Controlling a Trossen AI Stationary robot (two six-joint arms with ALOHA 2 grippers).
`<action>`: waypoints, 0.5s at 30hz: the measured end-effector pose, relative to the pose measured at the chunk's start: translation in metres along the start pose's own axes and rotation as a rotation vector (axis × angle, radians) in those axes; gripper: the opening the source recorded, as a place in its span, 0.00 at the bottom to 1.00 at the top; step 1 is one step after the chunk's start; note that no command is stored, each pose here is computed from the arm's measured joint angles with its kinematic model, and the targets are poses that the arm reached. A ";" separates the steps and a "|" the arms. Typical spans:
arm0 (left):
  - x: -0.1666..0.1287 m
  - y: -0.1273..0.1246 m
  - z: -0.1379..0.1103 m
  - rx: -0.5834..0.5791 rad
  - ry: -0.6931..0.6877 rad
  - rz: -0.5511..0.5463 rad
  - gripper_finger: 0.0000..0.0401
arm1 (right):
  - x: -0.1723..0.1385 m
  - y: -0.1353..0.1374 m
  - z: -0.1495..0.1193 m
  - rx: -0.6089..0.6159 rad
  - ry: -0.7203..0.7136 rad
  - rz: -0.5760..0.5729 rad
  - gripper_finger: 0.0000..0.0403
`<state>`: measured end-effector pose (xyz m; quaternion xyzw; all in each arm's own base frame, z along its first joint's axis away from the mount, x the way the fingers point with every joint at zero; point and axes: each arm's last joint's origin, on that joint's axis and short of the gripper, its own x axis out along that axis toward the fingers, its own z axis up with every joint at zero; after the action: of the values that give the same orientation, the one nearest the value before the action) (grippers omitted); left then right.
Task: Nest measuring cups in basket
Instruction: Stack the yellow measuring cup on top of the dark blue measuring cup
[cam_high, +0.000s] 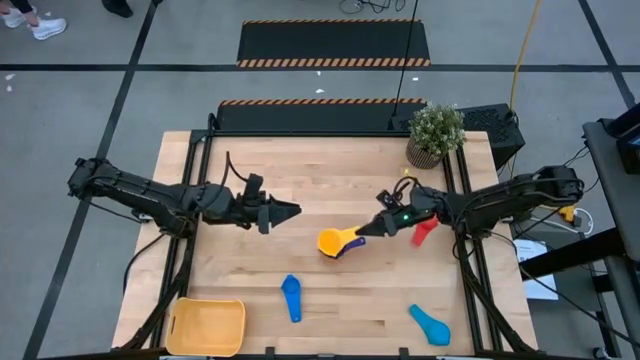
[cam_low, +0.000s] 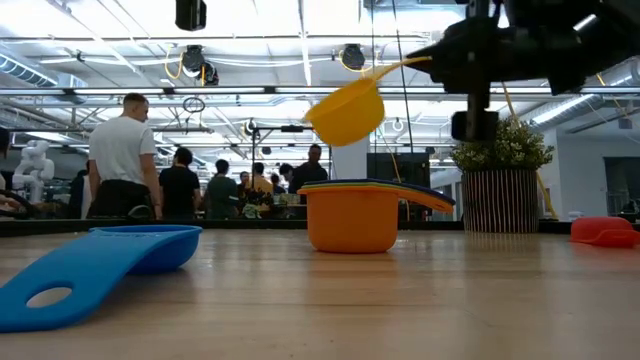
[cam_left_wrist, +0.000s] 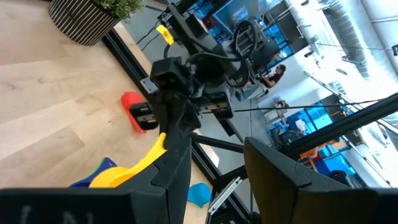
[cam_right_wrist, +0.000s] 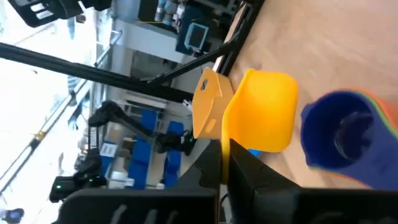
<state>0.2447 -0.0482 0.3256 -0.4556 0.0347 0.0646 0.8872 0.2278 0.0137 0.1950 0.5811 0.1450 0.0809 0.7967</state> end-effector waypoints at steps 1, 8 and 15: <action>0.000 0.000 0.000 0.001 -0.001 0.000 0.37 | -0.001 -0.002 -0.001 0.008 -0.012 -0.001 0.00; 0.002 0.003 0.005 -0.007 -0.024 0.012 0.37 | 0.001 -0.010 -0.002 0.015 -0.040 -0.026 0.00; 0.002 0.004 0.008 -0.015 -0.034 0.011 0.37 | 0.006 -0.021 -0.003 0.029 -0.042 -0.080 0.00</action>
<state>0.2464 -0.0397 0.3266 -0.4607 0.0218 0.0775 0.8839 0.2319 0.0122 0.1735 0.5878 0.1524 0.0346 0.7937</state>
